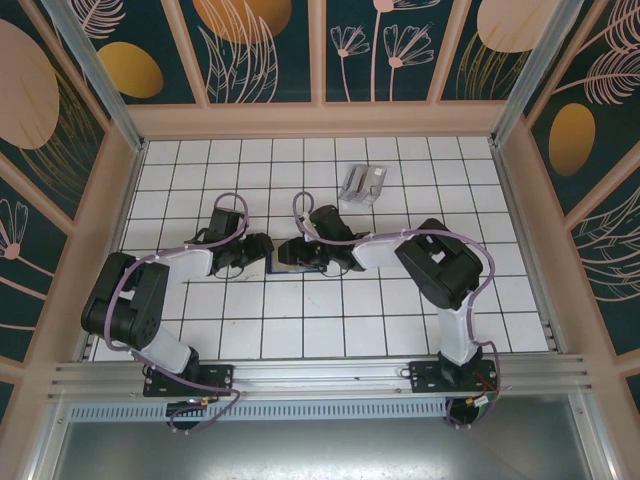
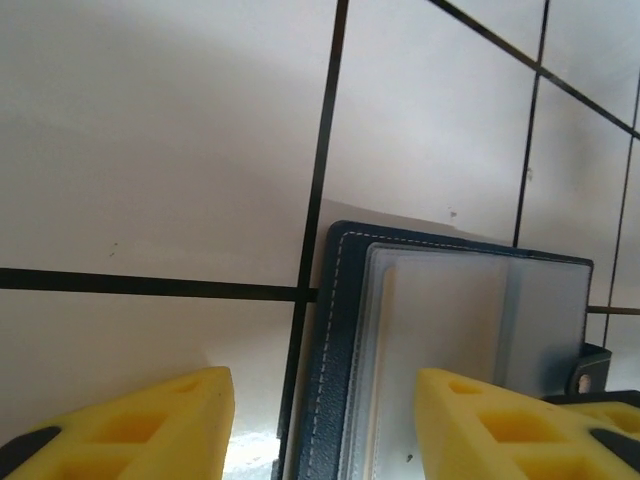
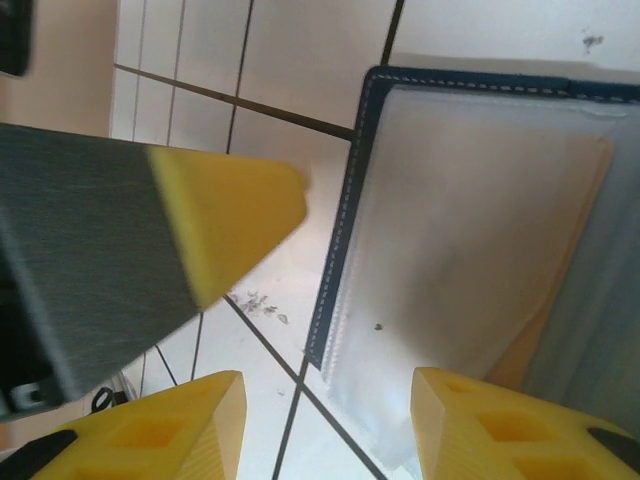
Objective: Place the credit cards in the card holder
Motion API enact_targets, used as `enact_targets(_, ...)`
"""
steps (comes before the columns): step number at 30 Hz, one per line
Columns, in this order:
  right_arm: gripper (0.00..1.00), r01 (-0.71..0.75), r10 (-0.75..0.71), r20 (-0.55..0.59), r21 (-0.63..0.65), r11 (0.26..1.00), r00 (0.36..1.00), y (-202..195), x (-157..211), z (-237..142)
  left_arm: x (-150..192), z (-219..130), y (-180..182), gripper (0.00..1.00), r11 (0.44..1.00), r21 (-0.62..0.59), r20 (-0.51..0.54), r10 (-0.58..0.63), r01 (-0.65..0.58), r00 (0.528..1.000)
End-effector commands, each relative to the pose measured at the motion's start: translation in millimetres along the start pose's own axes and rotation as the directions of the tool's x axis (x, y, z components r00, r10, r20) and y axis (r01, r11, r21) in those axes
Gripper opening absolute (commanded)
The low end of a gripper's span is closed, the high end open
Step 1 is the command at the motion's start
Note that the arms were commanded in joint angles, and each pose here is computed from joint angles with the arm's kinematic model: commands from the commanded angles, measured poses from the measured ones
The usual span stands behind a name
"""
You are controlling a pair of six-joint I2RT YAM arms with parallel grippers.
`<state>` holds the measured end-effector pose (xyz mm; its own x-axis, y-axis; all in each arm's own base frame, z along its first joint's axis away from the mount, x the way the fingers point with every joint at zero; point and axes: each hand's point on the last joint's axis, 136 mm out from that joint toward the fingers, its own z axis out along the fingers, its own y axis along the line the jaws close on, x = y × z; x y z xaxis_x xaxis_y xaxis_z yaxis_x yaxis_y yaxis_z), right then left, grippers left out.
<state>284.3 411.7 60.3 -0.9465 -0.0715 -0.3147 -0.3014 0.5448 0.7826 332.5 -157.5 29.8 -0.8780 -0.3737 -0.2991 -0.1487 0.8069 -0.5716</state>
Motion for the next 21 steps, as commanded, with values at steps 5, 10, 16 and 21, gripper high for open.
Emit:
enact_targets(5,0.49,0.091,-0.091,0.187,0.007,0.996,0.978,25,-57,-68,-5,2,3,0.53,1.0,-0.018,0.016,0.009,-0.009,1.0)
enact_targets(10,0.49,0.003,-0.085,0.359,0.224,0.975,0.93,-21,-105,-135,-8,-7,-6,0.54,0.999,-0.034,0.055,0.043,-0.041,0.998)
enact_targets(16,0.52,-0.222,0.032,0.52,0.309,0.925,0.854,-76,-160,-217,-4,-6,-5,0.54,0.998,-0.039,0.045,0.046,-0.044,0.998)
enact_targets(21,0.55,-0.284,0.038,0.545,0.376,0.882,0.838,-109,-186,-239,-1,-4,-10,0.54,0.999,-0.02,0.018,0.033,-0.033,0.999)
